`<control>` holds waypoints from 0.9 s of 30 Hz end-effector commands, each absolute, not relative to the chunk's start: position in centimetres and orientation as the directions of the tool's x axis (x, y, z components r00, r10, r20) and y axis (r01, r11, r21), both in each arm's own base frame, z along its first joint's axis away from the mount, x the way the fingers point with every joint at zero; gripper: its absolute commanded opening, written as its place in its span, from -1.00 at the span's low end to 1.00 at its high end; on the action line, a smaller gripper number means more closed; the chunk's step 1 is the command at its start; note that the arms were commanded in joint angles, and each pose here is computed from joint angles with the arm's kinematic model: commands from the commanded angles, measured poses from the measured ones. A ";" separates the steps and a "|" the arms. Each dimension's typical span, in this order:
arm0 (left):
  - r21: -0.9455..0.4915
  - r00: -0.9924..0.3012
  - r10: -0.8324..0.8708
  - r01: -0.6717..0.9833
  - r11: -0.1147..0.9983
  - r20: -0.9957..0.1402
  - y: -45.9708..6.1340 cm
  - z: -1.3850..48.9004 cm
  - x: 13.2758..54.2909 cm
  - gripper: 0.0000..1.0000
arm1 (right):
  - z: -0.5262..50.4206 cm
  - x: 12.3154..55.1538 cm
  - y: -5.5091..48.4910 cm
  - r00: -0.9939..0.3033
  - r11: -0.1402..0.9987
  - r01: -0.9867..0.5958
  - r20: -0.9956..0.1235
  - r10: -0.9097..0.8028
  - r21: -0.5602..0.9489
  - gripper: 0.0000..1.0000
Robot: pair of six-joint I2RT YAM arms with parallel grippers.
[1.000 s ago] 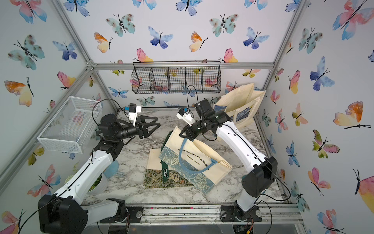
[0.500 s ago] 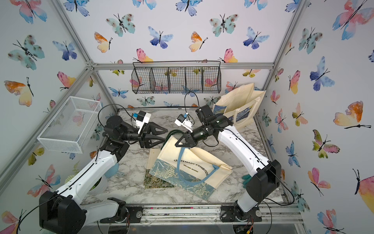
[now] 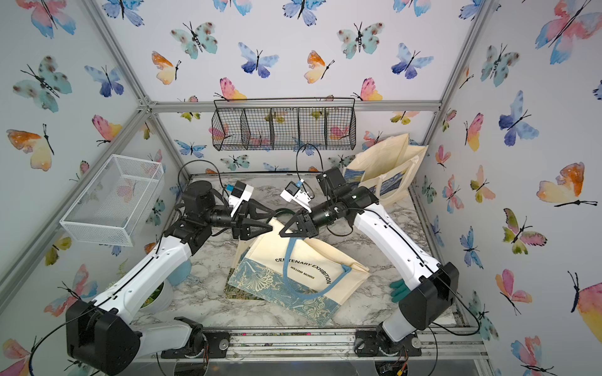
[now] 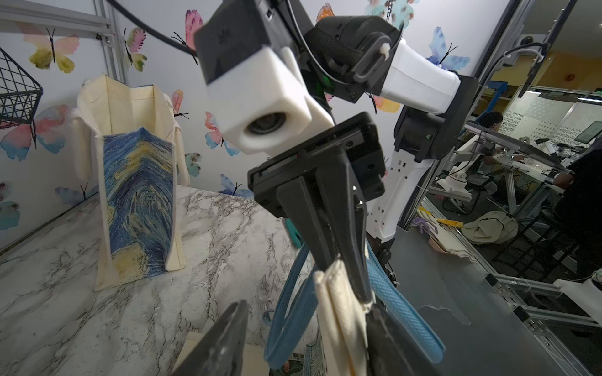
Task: Put away the canvas bag
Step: Press the canvas bag.
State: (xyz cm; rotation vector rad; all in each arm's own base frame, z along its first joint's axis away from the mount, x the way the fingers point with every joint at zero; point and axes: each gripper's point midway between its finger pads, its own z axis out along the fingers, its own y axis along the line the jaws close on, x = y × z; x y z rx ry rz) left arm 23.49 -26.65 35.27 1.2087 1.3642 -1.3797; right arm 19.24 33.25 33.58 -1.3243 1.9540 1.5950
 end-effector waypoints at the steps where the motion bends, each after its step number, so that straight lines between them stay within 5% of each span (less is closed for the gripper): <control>1: -0.217 -0.212 0.081 0.975 -0.055 -0.974 -26.9 34.5 24.0 0.24 | 36.3 18.3 33.2 -0.481 -0.101 -0.817 -0.766 -0.427 0.568 -0.96; 11: -0.284 -0.265 0.128 0.946 -0.158 -0.956 -27.6 32.7 21.7 0.20 | 36.5 23.4 33.2 -0.458 0.174 -0.888 -0.779 -0.428 0.426 -0.96; 14: -0.296 -0.274 0.142 0.940 -0.167 -0.951 -28.0 32.0 21.0 -0.05 | 37.2 25.0 33.0 -0.451 0.254 -0.891 -0.790 -0.416 0.375 -0.96; 17: -0.300 -0.276 0.150 0.938 -0.173 -0.949 -28.3 31.5 20.6 -0.94 | 38.0 26.1 32.9 -0.447 0.298 -0.889 -0.798 -0.404 0.347 -0.96; 22: -0.297 -0.272 0.158 0.941 -0.164 -0.949 -28.6 31.2 20.1 -1.00 | 39.5 27.6 32.5 -0.433 0.370 -0.881 -0.819 -0.377 0.295 -0.96; 23: -0.304 -0.279 0.162 0.941 -0.152 -0.946 -28.7 30.9 20.3 -0.60 | 39.8 27.9 32.3 -0.430 0.391 -0.876 -0.823 -0.371 0.281 -0.96; 24: -0.313 -0.289 0.167 0.940 -0.135 -0.942 -28.8 30.7 20.4 0.02 | 40.0 28.3 32.1 -0.427 0.413 -0.871 -0.826 -0.367 0.266 -0.96; 27: -0.323 -0.300 0.176 0.939 -0.116 -0.937 -28.9 29.9 20.5 0.24 | 40.9 29.2 31.3 -0.412 0.475 -0.853 -0.839 -0.355 0.218 -0.96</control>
